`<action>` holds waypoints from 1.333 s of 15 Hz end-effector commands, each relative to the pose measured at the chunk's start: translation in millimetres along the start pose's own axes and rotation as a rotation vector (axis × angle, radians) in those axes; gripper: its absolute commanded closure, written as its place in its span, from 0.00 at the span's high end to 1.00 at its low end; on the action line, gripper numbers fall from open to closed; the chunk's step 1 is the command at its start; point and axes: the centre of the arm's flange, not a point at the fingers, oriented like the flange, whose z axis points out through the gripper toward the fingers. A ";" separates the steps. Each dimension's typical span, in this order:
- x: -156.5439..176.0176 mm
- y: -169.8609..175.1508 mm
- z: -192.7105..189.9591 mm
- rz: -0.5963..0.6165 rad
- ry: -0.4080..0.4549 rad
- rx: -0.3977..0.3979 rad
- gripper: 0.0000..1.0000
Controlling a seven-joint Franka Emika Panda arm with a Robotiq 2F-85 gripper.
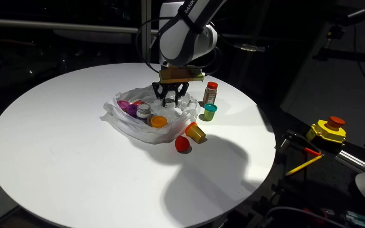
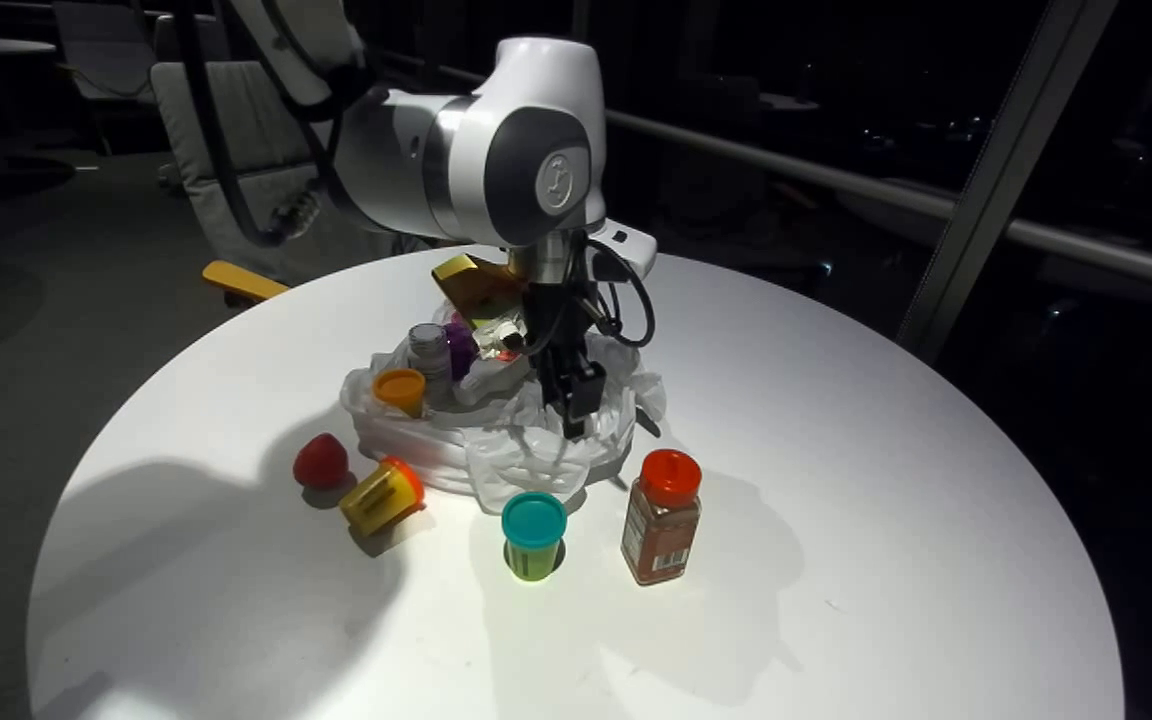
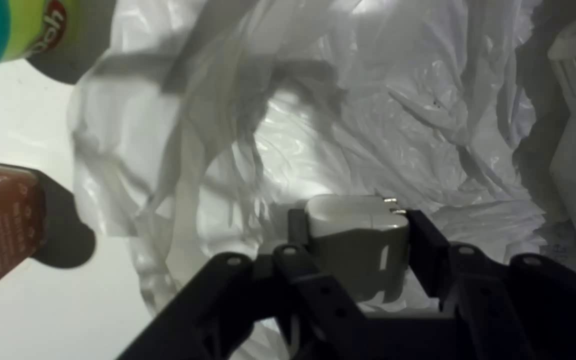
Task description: Remove the things from the plastic bag and put them on the table
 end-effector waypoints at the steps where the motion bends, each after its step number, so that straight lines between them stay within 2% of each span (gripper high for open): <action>1: -21.0 -11.7 -37.1 -0.073 -0.003 -0.025 0.26; 6: -81.8 -15.9 -110.9 -0.274 0.121 -0.064 0.26; 11: -159.4 9.2 -150.8 -0.420 0.123 -0.086 0.26; 14: -200.0 40.7 -142.1 -0.451 0.108 -0.079 0.26; 16: -220.0 61.6 -128.1 -0.453 0.072 -0.046 0.26; 20: -226.7 97.5 -90.4 -0.404 0.064 -0.009 0.26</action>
